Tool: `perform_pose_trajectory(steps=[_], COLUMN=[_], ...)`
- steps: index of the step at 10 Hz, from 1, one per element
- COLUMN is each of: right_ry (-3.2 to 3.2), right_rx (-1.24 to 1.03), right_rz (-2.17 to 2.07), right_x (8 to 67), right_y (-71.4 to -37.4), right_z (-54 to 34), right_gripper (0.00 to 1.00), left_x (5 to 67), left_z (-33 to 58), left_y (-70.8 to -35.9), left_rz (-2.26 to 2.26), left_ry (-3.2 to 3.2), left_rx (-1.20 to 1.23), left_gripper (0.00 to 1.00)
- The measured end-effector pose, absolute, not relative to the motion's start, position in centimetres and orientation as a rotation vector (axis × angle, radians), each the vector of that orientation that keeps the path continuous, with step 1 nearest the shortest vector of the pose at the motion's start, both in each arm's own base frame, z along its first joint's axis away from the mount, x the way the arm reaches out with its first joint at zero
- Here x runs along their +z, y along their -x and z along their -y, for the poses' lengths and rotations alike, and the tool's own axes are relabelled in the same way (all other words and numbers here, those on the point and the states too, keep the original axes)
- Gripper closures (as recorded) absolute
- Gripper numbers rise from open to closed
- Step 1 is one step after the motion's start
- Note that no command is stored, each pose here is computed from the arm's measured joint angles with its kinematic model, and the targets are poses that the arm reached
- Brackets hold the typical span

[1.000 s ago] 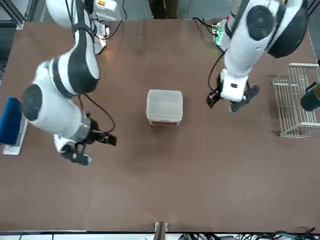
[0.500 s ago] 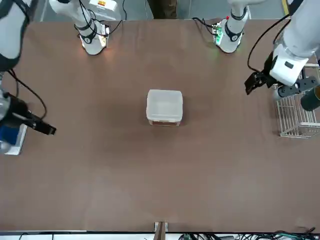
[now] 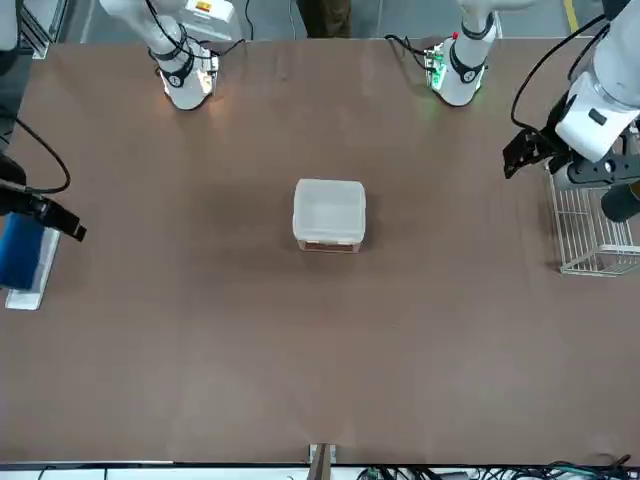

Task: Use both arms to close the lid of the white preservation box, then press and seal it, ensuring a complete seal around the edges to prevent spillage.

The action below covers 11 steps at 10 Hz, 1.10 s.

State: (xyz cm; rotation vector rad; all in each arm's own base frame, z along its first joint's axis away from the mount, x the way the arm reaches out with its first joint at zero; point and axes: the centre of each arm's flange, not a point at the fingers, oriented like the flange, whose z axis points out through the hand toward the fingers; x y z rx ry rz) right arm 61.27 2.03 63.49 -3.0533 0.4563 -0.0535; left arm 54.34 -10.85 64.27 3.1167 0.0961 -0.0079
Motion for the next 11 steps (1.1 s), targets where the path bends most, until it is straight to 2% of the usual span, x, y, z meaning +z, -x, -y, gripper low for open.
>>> perform_pose_trajectory(steps=[6,11], right_ry=[3.077,3.097], right_rx=[-0.033,-0.092], right_rz=[-0.393,-0.239], right_x=[61.3,62.8], right_y=[-55.5,-54.7], right_z=[-2.3,-0.9], right_gripper=[0.0,0.0], left_x=[65.7,65.7], left_z=[10.4,10.4], left_y=[-54.3,-54.3], left_rz=[-0.101,-0.103], left_ry=[-3.105,-3.105], left_rx=[0.026,0.027], left_gripper=[0.0,0.0])
